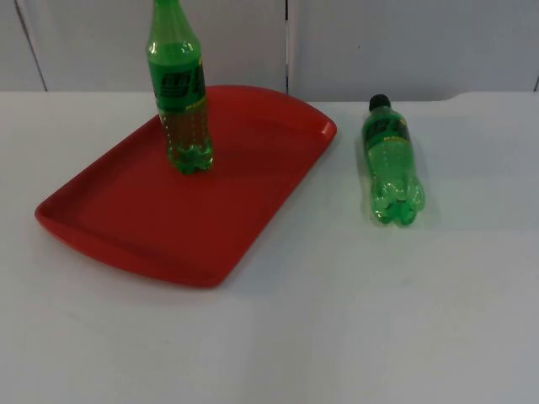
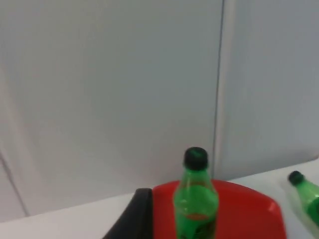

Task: Place the bottle upright on the tray.

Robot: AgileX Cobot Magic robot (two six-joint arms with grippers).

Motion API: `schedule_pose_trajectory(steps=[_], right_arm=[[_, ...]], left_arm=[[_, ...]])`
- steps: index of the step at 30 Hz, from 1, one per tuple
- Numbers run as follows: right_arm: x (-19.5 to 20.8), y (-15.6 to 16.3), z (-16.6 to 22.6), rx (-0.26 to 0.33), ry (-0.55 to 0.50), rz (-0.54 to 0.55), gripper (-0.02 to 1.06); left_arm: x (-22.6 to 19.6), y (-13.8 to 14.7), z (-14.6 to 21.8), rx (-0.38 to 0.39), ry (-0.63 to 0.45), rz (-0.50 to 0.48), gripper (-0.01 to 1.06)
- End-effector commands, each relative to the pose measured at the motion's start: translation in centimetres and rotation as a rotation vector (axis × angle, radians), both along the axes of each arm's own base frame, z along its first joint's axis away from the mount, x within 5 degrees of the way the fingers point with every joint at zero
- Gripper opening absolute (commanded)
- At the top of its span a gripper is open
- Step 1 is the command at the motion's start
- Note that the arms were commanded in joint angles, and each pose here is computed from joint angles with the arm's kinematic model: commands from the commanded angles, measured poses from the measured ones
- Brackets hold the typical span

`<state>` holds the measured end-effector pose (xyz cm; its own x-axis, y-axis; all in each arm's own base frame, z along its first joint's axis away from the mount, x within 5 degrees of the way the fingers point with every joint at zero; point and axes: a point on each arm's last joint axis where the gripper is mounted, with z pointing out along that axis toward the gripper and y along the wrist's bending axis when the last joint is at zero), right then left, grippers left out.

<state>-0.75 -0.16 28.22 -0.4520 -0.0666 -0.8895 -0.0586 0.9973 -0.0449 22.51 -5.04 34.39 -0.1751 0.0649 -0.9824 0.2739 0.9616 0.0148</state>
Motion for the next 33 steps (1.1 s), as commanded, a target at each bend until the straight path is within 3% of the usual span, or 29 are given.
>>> schedule_pose_trajectory(steps=[1, 3, 5, 11, 13, 19, 22, 23, 25, 27, 28, 30, 31, 33], right_arm=[[0.0, 0.0, -0.1, -0.002, 0.001, -0.006, 1.05], [0.0, 0.0, -0.1, -0.002, 0.001, -0.006, 1.05], [0.0, 0.0, -0.1, -0.002, 0.001, -0.006, 1.05], [0.0, 0.0, -0.1, -0.002, 0.001, -0.006, 1.05], [0.0, 0.0, -0.1, -0.002, 0.001, -0.006, 1.05], [0.0, 0.0, -0.1, -0.002, 0.001, -0.006, 1.05], [0.0, 0.0, -0.1, -0.002, 0.001, -0.006, 1.05], [0.0, 0.0, -0.1, -0.002, 0.001, -0.006, 1.05], [0.0, 0.0, -0.1, -0.002, 0.001, -0.006, 1.05], [0.0, 0.0, -0.1, -0.002, 0.001, -0.006, 1.05], [0.0, 0.0, -0.1, -0.002, 0.001, -0.006, 1.05], [0.0, 0.0, -0.1, -0.002, 0.001, -0.006, 1.05], [0.0, 0.0, -0.1, -0.002, 0.001, -0.006, 1.05], [0.0, 0.0, -0.1, -0.002, 0.001, -0.006, 1.05]], left_arm=[[0.0, 0.5, 0.0, 0.014, -0.005, 0.057, 1.05], [0.1, 1.4, 0.0, -0.020, 0.006, 0.161, 1.05], [0.1, 1.7, -0.1, -0.073, 0.024, 0.206, 1.05], [0.1, 1.1, 0.0, -0.082, 0.022, 0.146, 1.05], [0.0, 0.8, -0.4, -0.042, 0.021, 0.105, 1.05], [-0.3, 1.0, -2.6, -0.011, 0.082, 0.116, 1.05], [-0.6, 1.0, -2.0, -0.018, 0.059, 0.110, 1.05], [-0.9, 1.3, -1.2, -0.019, 0.030, 0.130, 1.05], [-1.5, 2.8, 0.7, 0.002, -0.040, 0.275, 1.05], [-2.2, 4.5, 2.4, 0.091, -0.112, 0.441, 1.05], [-2.2, 4.5, 2.4, 0.091, -0.112, 0.441, 1.05], [-3.0, 6.0, 3.3, 0.223, -0.130, 0.582, 1.05], [-3.3, 6.3, 3.4, 0.280, -0.116, 0.605, 1.05], [-3.6, 6.4, 3.3, 0.288, -0.089, 0.611, 1.05]])
